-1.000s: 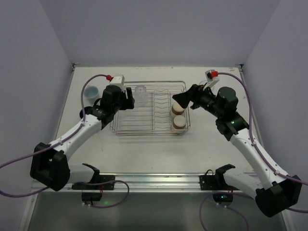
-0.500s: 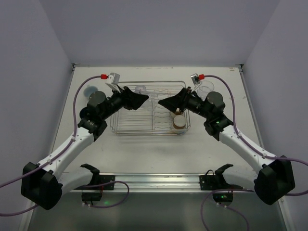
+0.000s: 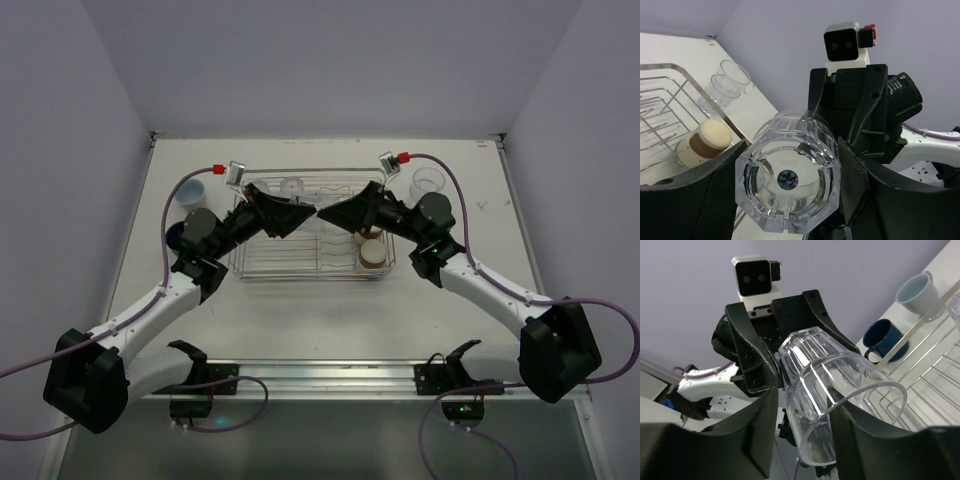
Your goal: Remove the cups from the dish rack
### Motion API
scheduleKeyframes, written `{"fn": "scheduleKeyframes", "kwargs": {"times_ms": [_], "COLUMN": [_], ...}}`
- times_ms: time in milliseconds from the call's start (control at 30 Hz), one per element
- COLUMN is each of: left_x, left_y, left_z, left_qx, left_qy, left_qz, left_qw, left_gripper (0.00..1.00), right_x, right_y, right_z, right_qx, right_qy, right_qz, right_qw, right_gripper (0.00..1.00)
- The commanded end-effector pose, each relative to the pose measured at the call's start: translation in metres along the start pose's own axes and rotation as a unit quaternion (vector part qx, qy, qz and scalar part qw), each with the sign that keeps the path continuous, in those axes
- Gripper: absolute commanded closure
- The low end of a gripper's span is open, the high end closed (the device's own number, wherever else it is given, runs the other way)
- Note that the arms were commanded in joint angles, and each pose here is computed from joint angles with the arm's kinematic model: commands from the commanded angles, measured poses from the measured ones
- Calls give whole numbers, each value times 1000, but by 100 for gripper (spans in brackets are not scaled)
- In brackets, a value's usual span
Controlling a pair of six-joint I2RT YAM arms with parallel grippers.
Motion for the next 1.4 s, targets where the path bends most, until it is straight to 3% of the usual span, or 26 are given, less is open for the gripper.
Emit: {"fn": "scheduleKeyframes", "kwargs": {"times_ms": [0, 33, 100, 133, 167, 300, 367, 500, 633, 700, 733, 800, 833, 867, 900, 1000, 1167, 1267, 1367], "left_x": [3, 5, 7, 8, 9, 5, 5, -7, -23, -38, -43, -60, -69, -75, -80, -95, -100, -97, -96], "left_y": [-26, -32, -36, -38, -37, -39, -37, -34, -30, -23, -20, -9, -2, 5, 10, 28, 42, 43, 42], "left_z": [23, 21, 25, 23, 23, 28, 33, 50, 54, 43, 41, 28, 18, 16, 13, 2, -15, -25, -30], "left_qx": [6, 12, 18, 22, 20, 41, 55, 122, 175, 204, 214, 238, 242, 250, 265, 279, 284, 277, 273], "left_qy": [-65, -67, -75, -73, -69, -69, -54, -38, 9, 60, 74, 125, 157, 166, 179, 203, 206, 215, 223], "left_qz": [-40, -45, -35, -34, -30, -18, 4, 69, 113, 139, 147, 179, 195, 217, 227, 271, 282, 263, 254], "left_qw": [997, 997, 996, 997, 997, 997, 997, 989, 978, 967, 963, 946, 937, 929, 920, 899, 893, 899, 901], "left_gripper": [71, 69, 67, 58, 51, 13, 7, 2, 1, 1, 1, 1, 1, 1, 1, 1, 1, 1, 1], "right_x": [4, 3, 1, 0, -2, -7, -8, -13, -30, -57, -63, -102, -112, -139, -144, -155, -153, -149, -139], "right_y": [28, 28, 31, 28, 30, 30, 35, 14, 15, -13, 5, -24, -13, -22, -33, -28, -48, -66, -83], "right_z": [3, 2, 1, -1, -1, 0, 4, 13, 47, 66, 88, 114, 133, 145, 154, 176, 205, 216, 220], "right_qx": [-11, -8, 1, 7, 10, 1, -29, -57, -125, -151, -175, -189, -217, -210, -205, -213, -209, -204, -197], "right_qy": [-2, -2, -3, -6, -9, -27, -30, -45, -83, -89, -108, -118, -131, -149, -144, -141, -96, -77, -55], "right_qz": [69, 74, 90, 90, 95, 84, 70, -54, -166, -291, -316, -452, -479, -550, -579, -616, -681, -699, -697], "right_qw": [998, 997, 996, 996, 995, 996, 997, 996, 975, 940, 926, 864, 840, 794, 776, 745, 695, 681, 688], "right_gripper": [58, 70, 81, 94, 99, 100, 100, 100, 100, 100, 100, 100, 100, 100, 100, 100, 100, 100, 100]}}
Point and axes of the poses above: each gripper's point midway between its finger pads, its own x axis out along the fingers, its own y axis along the line the jaws close on, z = x × y, the point moved 4 cm from there along -x, back along the fingers, and after that the axes turned 15 degrees about x, right-handed, at the moved point
